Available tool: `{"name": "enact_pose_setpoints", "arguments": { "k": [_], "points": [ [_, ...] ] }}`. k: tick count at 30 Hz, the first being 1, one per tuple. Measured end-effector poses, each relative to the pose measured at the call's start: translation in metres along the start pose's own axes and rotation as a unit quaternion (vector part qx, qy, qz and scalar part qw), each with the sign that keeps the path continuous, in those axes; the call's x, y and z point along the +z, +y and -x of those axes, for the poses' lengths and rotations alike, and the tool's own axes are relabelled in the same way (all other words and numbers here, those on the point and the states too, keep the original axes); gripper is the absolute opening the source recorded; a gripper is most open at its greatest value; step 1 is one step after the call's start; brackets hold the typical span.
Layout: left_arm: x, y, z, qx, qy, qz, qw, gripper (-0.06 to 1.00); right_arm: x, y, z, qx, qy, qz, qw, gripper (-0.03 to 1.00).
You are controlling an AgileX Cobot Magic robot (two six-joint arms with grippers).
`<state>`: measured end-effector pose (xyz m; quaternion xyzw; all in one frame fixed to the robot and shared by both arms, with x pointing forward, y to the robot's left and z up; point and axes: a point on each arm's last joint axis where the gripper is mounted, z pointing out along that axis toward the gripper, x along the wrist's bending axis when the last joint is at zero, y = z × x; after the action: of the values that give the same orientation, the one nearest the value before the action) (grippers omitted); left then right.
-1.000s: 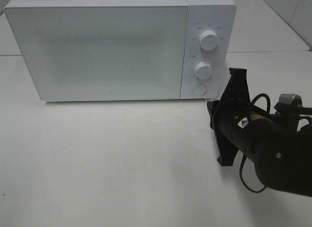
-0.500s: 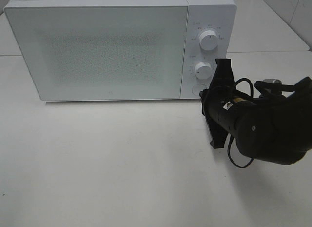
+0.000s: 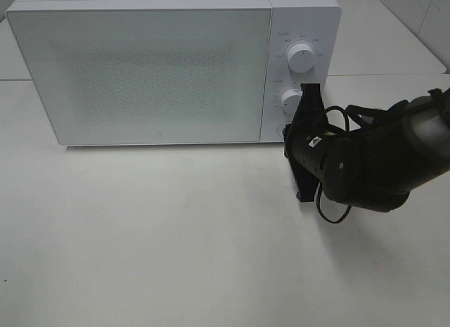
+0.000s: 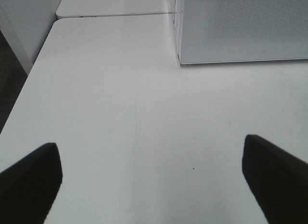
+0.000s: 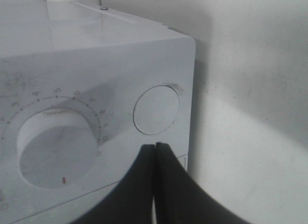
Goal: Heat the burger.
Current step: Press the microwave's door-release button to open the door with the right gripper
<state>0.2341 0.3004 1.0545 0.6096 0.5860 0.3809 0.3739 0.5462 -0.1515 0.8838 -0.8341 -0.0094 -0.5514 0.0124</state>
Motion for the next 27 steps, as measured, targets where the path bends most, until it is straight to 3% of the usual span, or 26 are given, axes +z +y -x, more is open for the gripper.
{"name": "enact_pose_setpoints", "arguments": {
  "k": [27],
  "points": [
    [0.000, 0.000, 0.000, 0.000, 0.000, 0.000, 1.000, 0.94, 0.034, 0.004, 0.001, 0.017, 0.002, 0.026, 1.000, 0.02]
  ]
}}
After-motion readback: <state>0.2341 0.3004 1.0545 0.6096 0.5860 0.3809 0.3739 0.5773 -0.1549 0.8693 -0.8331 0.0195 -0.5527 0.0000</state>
